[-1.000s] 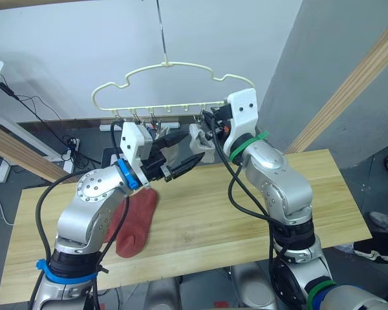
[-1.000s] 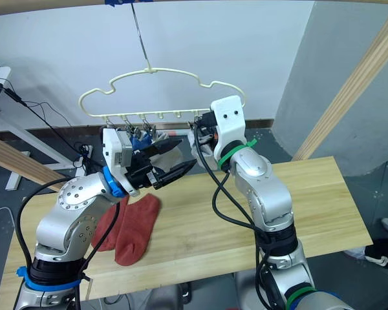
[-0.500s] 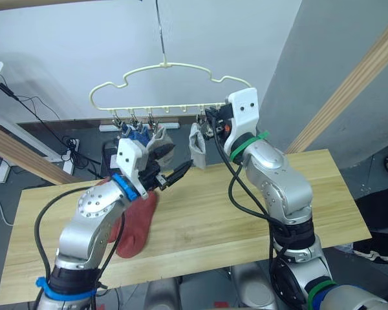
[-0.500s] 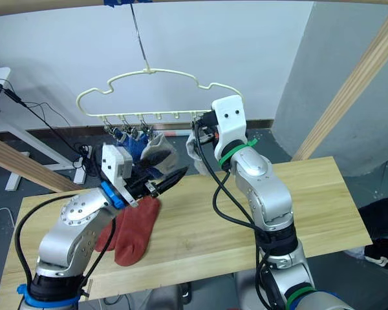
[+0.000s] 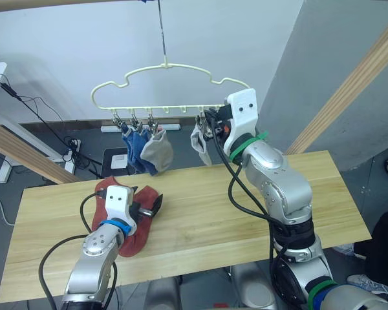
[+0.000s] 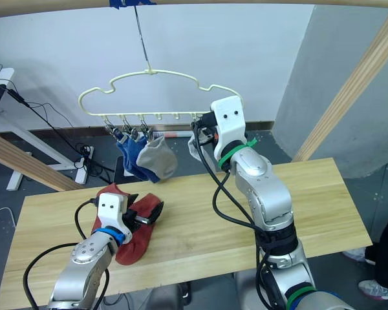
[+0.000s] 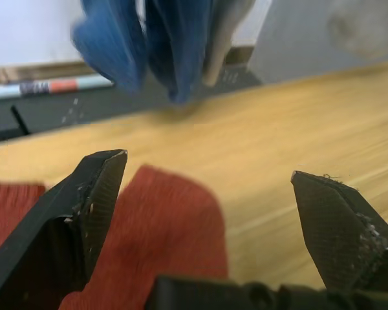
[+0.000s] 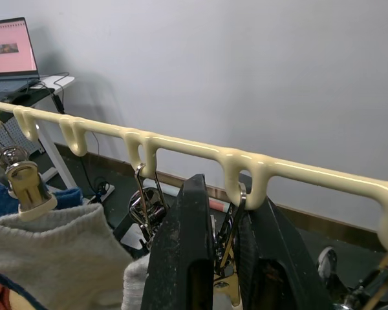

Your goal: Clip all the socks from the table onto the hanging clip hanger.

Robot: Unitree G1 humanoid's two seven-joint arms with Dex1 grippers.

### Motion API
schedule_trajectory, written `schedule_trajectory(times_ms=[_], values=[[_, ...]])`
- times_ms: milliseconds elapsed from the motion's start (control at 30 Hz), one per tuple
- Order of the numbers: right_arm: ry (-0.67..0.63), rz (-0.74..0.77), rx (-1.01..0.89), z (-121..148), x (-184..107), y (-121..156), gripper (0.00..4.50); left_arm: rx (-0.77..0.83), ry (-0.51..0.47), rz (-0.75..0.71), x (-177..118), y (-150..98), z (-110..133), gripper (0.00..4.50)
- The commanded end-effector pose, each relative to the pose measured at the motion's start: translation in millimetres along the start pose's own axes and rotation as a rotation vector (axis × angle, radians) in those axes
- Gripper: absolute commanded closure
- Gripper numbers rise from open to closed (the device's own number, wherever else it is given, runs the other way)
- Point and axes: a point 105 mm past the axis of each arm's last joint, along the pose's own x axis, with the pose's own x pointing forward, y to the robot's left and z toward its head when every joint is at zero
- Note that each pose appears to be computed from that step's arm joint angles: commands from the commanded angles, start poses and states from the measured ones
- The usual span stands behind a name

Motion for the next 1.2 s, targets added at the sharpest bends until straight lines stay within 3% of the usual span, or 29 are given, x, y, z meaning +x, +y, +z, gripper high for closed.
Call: schedule_trajectory(times_ms=[33,233,400,633,1100,1200], values=[[-0.068,0.04,-0.009,18,-1,10,4.39,0.0,0.033,0.059,3,9,-9,0.0],[-0.064,0.035,-0.01,18,-2,8,4.39,-0.02,0.065,0.066,1,6,-14,0.0],[-0.063,0.034,-0.012,18,-3,8,4.39,-0.063,0.023,0.114,-15,7,-3,0.0],[-0.062,0.036,-0.011,18,-3,8,4.39,-0.111,0.095,0.152,-30,5,-16,0.0],[-0.057,0.044,-0.003,17,-2,11,4.39,-0.094,0.231,0.139,-24,-1,-39,0.0],[-0.055,0.045,0.001,16,-1,11,4.39,-0.083,0.256,0.156,-26,2,-44,0.54]])
